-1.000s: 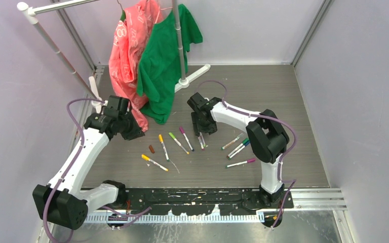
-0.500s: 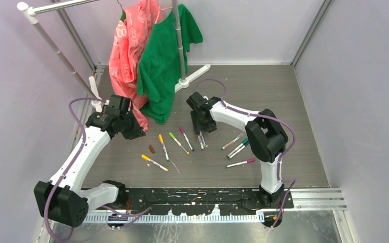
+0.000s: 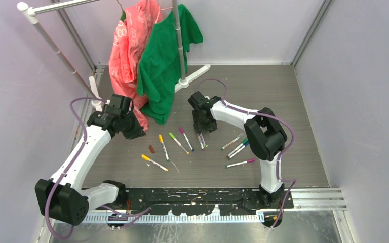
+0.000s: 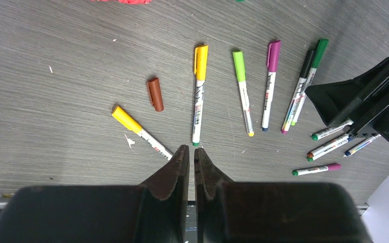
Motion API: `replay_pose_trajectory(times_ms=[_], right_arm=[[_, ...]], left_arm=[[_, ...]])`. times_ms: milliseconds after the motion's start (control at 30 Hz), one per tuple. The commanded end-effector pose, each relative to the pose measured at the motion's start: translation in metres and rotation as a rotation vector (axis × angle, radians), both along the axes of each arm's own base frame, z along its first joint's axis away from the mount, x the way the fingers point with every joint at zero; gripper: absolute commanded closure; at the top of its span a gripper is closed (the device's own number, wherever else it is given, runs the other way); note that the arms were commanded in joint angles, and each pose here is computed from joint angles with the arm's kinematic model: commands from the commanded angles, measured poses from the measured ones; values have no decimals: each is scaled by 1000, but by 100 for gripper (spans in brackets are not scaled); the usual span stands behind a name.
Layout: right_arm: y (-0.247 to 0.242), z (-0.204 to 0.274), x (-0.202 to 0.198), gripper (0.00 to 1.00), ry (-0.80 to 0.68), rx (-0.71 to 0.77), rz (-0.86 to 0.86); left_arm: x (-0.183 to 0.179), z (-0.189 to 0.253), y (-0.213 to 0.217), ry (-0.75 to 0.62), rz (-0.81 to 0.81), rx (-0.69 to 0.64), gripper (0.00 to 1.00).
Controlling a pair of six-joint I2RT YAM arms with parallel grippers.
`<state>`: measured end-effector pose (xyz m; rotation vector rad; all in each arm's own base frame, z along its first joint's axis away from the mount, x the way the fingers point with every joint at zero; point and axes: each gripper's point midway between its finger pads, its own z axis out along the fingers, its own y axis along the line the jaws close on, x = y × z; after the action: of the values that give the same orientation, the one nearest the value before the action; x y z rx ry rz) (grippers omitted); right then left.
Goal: Open the pen caps
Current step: Pick up the pen from the center of the board.
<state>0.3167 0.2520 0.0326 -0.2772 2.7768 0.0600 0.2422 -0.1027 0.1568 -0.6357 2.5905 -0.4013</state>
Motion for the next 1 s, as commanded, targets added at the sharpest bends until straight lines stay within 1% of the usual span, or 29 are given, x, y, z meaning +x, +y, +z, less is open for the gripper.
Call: replay_pose_trajectory(times_ms=[0,200,267,333,433,633,733,833,867,967], right_arm=[[5,-3,2,46,2,15,21],[4,-8,-2,46,21,10,26],[3,-9,-3,48,28,3,25],[0,-12,-7,55,45,-8,25],[-2,-14,-15,59,73,-8,19],[-9,-19,-34,74,110,-13,7],[-11,-18,-40,85,116,-3,17],[-6,-7,-38,97,97,30,44],[-4,-2,-37,98,86,42,58],[5,21,-32,99,48,90,87]], left_arm=[[11,8,-5,-53,-14,-13,91],[12,6,-6,-49,-11,-19,91],[12,4,-7,-47,-12,-20,91],[12,3,-7,-43,-13,-21,91],[14,2,-8,-44,-14,-23,91],[18,0,-16,-45,-27,-61,89],[22,-3,-24,-37,-37,-92,88],[27,-4,-35,-33,-58,-136,87],[29,-5,-40,-32,-66,-156,86],[38,-5,-59,-48,-89,-250,86]])
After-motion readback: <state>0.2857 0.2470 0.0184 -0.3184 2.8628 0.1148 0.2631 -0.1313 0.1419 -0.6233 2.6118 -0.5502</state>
